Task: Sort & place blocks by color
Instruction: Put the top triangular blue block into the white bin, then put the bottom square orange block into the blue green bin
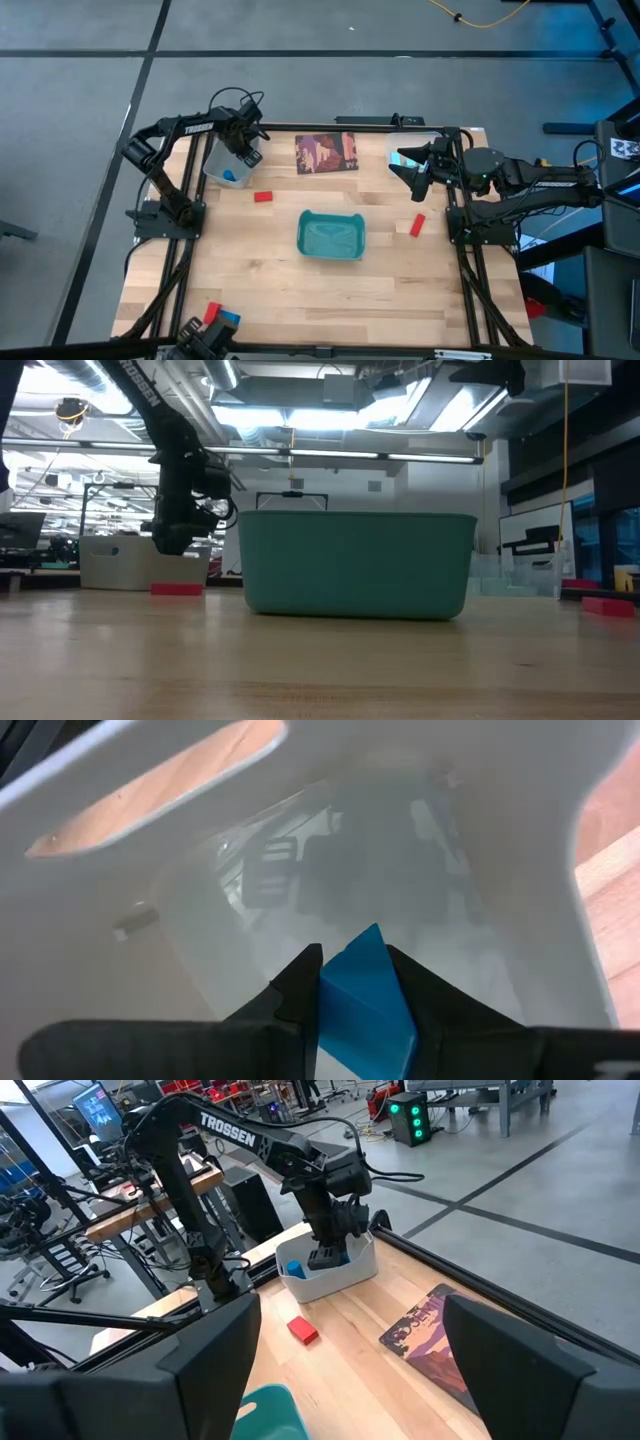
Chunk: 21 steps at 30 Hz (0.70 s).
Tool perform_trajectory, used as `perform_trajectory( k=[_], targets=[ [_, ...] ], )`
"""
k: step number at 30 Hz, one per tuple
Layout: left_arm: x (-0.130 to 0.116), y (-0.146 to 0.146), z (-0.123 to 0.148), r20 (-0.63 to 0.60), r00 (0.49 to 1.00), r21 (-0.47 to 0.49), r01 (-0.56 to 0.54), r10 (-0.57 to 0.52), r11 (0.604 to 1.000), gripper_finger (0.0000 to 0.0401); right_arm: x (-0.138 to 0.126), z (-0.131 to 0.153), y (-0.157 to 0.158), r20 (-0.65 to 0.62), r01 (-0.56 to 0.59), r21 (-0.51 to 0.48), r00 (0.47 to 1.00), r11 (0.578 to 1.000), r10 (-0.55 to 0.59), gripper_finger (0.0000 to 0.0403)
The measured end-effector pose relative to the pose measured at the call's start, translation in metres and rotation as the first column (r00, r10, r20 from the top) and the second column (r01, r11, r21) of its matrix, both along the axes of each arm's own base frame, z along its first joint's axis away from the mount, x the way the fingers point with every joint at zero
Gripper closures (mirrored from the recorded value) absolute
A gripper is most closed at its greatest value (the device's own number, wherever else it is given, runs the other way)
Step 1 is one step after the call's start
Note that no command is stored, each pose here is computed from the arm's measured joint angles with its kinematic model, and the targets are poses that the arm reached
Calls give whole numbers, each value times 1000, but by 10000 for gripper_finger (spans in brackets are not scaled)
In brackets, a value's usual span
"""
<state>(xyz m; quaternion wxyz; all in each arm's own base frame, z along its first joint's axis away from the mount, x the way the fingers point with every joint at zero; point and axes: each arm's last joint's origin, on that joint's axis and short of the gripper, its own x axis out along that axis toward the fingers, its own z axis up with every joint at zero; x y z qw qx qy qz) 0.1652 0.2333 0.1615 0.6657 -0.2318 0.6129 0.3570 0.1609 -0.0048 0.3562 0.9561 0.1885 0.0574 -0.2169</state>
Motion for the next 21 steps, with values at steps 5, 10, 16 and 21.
perform_trajectory(
  k=[5, 10, 16, 21],
  targets=[
    [0, 0, 0, 0, 1000, 0, -1, 1, 1000, 313, 0, 0, 0, 0, 0, 0, 1000, 1000, 0, 86],
    [0, 0, 0, 4, 1000, -2, -4, 4, 1000, 297, 0, 0, 0, 3, 2, 8, 1000, 1000, -2, 86],
    [1, -1, 0, 28, 1000, -20, 0, 1, 1000, 259, 0, 0, 0, 9, 4, 21, 1000, 1000, -5, 86],
    [1, -1, 0, 25, 1000, -24, -3, 3, 1000, 227, 0, 0, 0, 9, 4, 21, 1000, 1000, -5, 86]
  ],
)
